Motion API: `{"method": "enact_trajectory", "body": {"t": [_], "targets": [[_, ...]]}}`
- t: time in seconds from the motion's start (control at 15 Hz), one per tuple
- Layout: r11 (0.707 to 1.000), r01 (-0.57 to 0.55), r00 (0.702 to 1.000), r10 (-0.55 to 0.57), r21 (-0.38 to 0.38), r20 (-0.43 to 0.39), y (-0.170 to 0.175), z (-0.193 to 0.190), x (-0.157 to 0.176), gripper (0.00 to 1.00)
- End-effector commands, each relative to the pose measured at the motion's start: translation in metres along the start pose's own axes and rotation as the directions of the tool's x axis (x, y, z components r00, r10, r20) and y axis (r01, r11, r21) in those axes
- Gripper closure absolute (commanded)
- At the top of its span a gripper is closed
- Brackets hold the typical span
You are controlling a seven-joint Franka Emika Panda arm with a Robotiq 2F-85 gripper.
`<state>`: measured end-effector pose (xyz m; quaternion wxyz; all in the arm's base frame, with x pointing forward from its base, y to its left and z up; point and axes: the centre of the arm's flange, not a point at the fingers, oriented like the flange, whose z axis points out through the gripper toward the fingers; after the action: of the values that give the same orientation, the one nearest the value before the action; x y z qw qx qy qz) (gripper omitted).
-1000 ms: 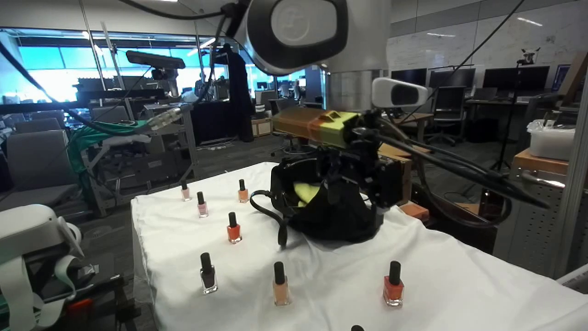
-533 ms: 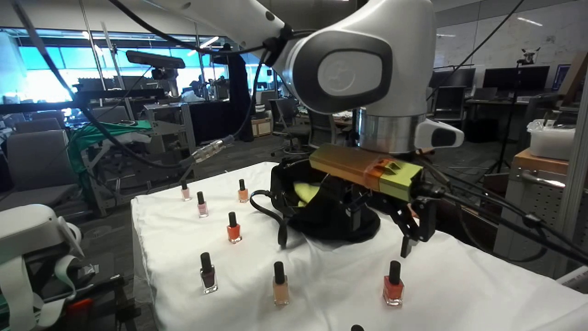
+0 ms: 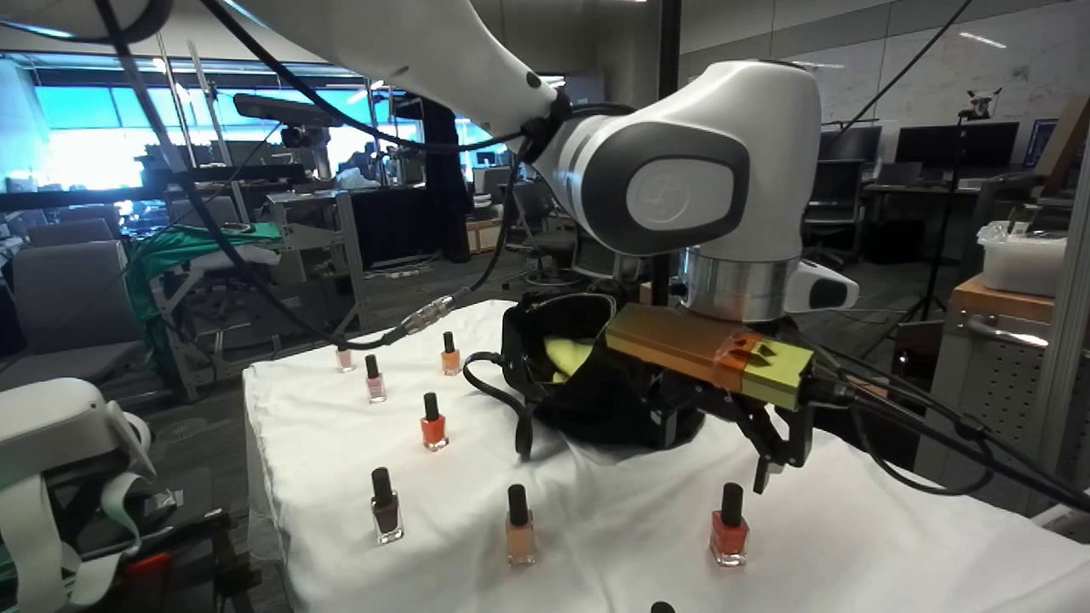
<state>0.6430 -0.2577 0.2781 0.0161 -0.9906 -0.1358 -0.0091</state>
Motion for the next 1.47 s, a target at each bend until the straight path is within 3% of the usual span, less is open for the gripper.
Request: {"method": "enact_trajectory", "body": {"t": [0.0, 0.33, 0.87, 1.4], "targets": [[1.0, -0.019, 1.0, 0.019, -0.015, 0.009, 0.018, 0.0, 0.011, 0.0], [0.987, -0.158, 0.986, 0.158, -0.009, 0.05, 0.01, 0.009, 0.016, 0.0], [0.924, -0.38, 0.923, 0.381, -0.037, 0.059, 0.012, 0.023, 0.022, 0.0], [0.893, -0.448, 0.888, 0.45, -0.04, 0.097, 0.024, 0.051, 0.024, 0.0]]}}
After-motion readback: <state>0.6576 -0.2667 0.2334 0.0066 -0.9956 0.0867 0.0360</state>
